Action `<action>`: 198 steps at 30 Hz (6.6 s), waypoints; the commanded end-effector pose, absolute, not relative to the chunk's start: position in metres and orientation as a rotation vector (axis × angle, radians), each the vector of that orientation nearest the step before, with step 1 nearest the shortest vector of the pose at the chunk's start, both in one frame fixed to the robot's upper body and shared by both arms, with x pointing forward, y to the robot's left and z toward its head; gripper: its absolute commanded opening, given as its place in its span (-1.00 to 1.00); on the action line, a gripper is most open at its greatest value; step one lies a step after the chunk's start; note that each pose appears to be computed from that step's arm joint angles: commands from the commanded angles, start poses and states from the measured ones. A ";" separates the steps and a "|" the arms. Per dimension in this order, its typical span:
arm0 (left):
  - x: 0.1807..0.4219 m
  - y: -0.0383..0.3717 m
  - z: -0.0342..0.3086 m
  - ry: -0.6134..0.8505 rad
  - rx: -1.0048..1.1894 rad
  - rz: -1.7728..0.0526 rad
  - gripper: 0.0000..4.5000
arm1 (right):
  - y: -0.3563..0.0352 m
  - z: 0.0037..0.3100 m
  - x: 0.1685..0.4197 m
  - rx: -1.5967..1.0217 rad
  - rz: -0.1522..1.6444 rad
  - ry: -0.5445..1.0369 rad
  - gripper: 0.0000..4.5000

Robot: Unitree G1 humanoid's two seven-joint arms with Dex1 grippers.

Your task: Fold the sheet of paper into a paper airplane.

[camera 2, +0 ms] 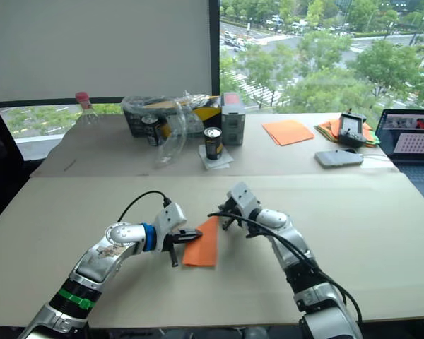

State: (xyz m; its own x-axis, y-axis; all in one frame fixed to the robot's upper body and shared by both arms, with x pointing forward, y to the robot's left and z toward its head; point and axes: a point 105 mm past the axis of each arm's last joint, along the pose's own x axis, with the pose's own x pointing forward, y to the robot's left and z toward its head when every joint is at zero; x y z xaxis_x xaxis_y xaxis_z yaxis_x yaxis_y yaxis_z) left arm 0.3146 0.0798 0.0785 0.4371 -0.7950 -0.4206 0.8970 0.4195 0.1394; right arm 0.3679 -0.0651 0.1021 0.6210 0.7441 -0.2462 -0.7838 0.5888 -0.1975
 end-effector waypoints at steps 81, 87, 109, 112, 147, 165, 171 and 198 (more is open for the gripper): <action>0.352 0.070 0.081 0.259 0.331 -0.997 -0.99 | -0.061 0.055 0.296 -0.366 1.054 0.368 -1.00; 0.364 0.049 0.087 0.224 0.337 -1.063 -0.99 | -0.071 0.050 0.296 -0.374 1.013 0.397 -1.00; 0.377 0.014 0.082 0.186 0.353 -1.137 -0.99 | -0.072 0.046 0.293 -0.363 0.971 0.409 -1.00; 0.374 0.020 0.073 0.214 0.381 -1.138 -0.99 | -0.073 0.046 0.293 -0.363 0.970 0.410 -1.00; 0.301 0.127 0.070 0.319 0.211 -0.994 -0.99 | -0.048 0.063 0.299 -0.442 1.140 0.319 -1.00; 0.343 0.104 0.146 0.420 -0.103 -1.124 -0.34 | -0.072 0.136 0.282 -0.553 1.065 0.085 -1.00; 0.363 0.094 0.162 0.606 -0.309 -1.111 0.58 | -0.080 0.138 0.282 -0.591 1.006 0.072 -1.00; 0.349 0.053 0.131 1.105 -0.281 -1.160 -0.37 | -0.100 0.134 0.285 -0.601 0.891 0.120 -1.00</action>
State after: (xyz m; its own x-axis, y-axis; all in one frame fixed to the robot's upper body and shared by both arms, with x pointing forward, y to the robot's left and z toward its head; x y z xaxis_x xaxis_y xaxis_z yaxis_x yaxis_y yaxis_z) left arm 0.3501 0.0566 0.1235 -0.0142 -0.8288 -0.5594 0.5672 0.4541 -0.6871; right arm 0.2846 -0.0993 0.1212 0.6167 0.6923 -0.3748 -0.7807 0.4769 -0.4038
